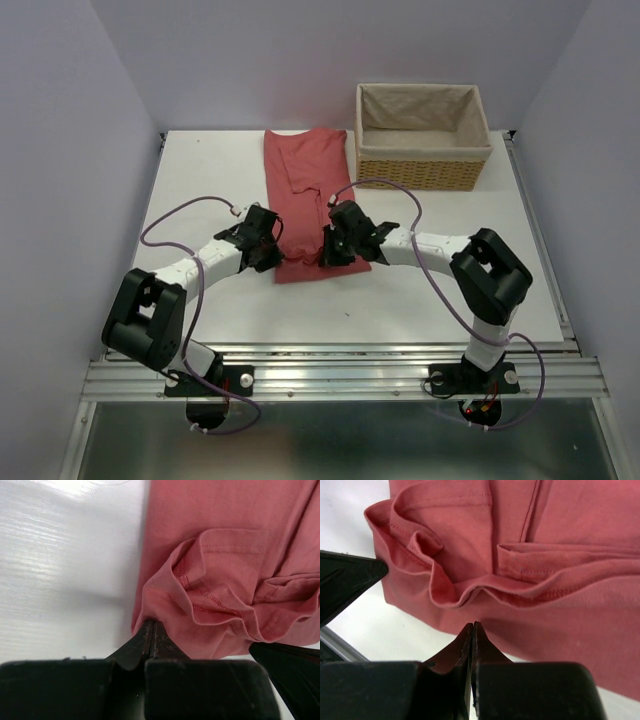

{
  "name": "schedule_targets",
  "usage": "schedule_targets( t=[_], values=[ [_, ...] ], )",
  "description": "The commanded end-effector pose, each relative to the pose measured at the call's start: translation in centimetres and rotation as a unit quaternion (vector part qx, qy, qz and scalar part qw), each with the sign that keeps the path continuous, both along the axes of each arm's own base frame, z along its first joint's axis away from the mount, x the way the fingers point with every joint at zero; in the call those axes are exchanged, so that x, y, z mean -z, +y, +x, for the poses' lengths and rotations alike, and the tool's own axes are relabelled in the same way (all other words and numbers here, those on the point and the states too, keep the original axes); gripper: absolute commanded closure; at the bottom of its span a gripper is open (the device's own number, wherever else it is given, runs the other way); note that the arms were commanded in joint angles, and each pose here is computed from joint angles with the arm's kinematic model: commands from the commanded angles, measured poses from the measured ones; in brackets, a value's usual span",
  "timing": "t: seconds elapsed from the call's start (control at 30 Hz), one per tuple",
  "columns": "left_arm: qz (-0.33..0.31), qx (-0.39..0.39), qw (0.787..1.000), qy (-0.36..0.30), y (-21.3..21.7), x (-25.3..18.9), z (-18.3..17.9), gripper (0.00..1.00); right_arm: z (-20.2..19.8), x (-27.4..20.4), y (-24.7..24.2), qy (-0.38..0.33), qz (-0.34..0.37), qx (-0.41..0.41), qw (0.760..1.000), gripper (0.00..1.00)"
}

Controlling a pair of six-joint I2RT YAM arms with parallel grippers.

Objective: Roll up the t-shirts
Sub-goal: Roll the T-shirt to the center of the board.

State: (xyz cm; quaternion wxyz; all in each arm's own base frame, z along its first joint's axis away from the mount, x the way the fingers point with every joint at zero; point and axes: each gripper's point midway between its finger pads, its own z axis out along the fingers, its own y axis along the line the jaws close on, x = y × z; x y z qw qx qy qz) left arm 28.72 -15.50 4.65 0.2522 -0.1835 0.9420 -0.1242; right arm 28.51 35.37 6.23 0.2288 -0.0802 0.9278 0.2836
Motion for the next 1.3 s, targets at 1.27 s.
schedule_targets(
  t=[1.27],
  values=[
    [-0.01,0.038,0.998,-0.058,-2.4,-1.8,5.3,1.0,7.8,-0.9,-8.6,-0.045,-0.054,0.128,0.989,0.98]
  ],
)
